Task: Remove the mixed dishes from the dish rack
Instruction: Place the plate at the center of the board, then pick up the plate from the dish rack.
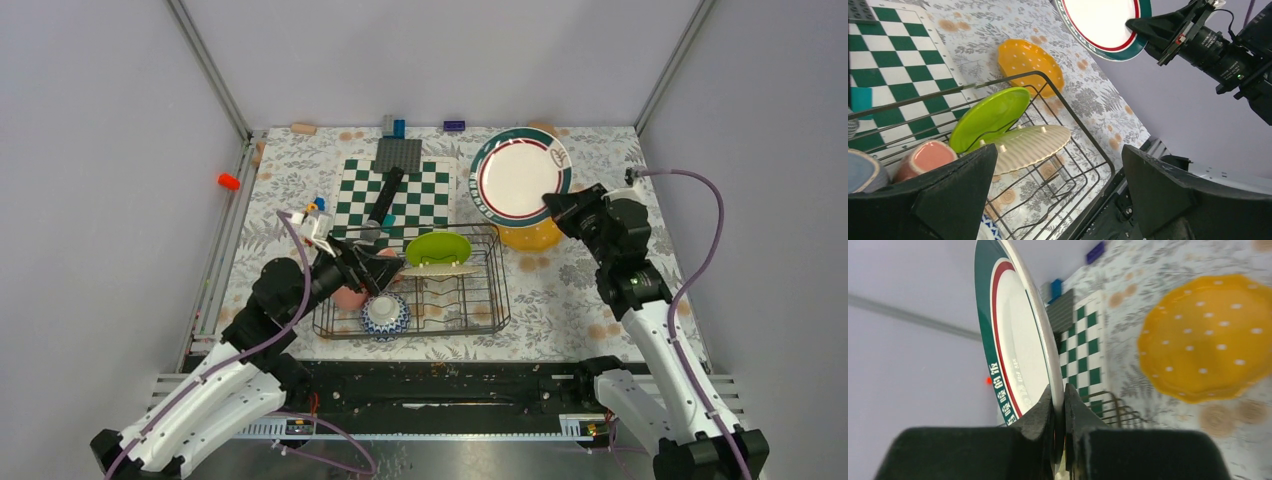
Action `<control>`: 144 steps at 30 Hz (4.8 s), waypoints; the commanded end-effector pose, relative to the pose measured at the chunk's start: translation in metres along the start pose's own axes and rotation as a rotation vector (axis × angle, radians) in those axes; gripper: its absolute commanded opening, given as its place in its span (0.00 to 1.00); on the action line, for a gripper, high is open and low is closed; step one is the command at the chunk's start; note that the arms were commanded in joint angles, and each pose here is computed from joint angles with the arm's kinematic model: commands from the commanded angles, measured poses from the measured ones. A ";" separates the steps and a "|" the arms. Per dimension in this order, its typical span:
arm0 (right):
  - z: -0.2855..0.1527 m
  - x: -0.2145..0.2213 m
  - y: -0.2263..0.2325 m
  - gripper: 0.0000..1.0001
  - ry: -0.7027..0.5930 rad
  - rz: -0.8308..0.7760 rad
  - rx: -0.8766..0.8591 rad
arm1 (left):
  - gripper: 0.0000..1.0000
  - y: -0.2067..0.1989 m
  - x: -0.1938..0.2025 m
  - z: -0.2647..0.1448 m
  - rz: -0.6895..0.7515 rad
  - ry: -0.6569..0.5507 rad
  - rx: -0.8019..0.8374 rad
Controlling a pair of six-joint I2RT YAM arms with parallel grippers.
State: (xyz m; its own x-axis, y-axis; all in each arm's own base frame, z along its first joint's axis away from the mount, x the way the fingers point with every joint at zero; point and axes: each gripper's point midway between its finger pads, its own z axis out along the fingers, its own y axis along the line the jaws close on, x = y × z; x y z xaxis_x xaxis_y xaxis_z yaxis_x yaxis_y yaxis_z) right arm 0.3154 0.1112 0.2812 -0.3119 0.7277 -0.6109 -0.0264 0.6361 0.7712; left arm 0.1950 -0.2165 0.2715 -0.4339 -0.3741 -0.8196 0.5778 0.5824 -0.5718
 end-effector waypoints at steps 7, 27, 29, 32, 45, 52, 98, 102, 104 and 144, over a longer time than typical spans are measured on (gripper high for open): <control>0.009 -0.031 -0.097 0.00 -0.140 0.055 0.384 | 0.99 0.005 0.006 -0.020 0.164 -0.027 0.029; 0.073 0.016 -0.164 0.01 -0.017 0.192 0.505 | 0.99 0.001 0.021 -0.019 0.209 0.036 0.090; 0.079 0.019 -0.169 0.01 -0.010 0.202 0.518 | 0.99 0.002 0.021 -0.019 0.209 0.035 0.081; 0.086 0.026 -0.177 0.01 -0.001 0.224 0.530 | 0.99 0.003 0.020 -0.019 0.209 0.030 0.076; 0.091 0.053 -0.195 0.39 0.060 0.256 0.538 | 0.99 0.004 0.021 -0.015 0.208 0.036 0.075; 0.082 0.061 -0.197 0.46 0.121 0.206 0.551 | 0.99 0.003 0.023 -0.008 0.197 0.061 0.077; 0.007 0.051 -0.111 1.00 0.188 -0.001 0.228 | 0.93 0.033 0.085 0.082 0.929 0.501 -0.259; 0.007 0.054 -0.101 1.00 0.208 0.000 0.176 | 0.85 0.031 0.090 0.090 0.980 0.542 -0.231; 0.007 0.054 -0.099 1.00 0.212 -0.003 0.166 | 0.76 0.032 0.092 0.093 1.003 0.554 -0.222; 0.000 0.043 -0.102 1.00 0.146 -0.045 0.182 | 0.00 0.021 0.055 0.104 1.321 0.687 -0.188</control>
State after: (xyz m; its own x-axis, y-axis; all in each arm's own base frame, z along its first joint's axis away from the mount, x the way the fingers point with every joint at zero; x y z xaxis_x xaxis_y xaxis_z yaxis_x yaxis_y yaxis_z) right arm 0.3021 0.0787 0.1722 -0.4627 0.6730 -0.5770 0.1464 0.7000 0.6990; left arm 0.2486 -0.2966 0.1645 0.0047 0.8755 -0.4831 0.7779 0.3003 0.5519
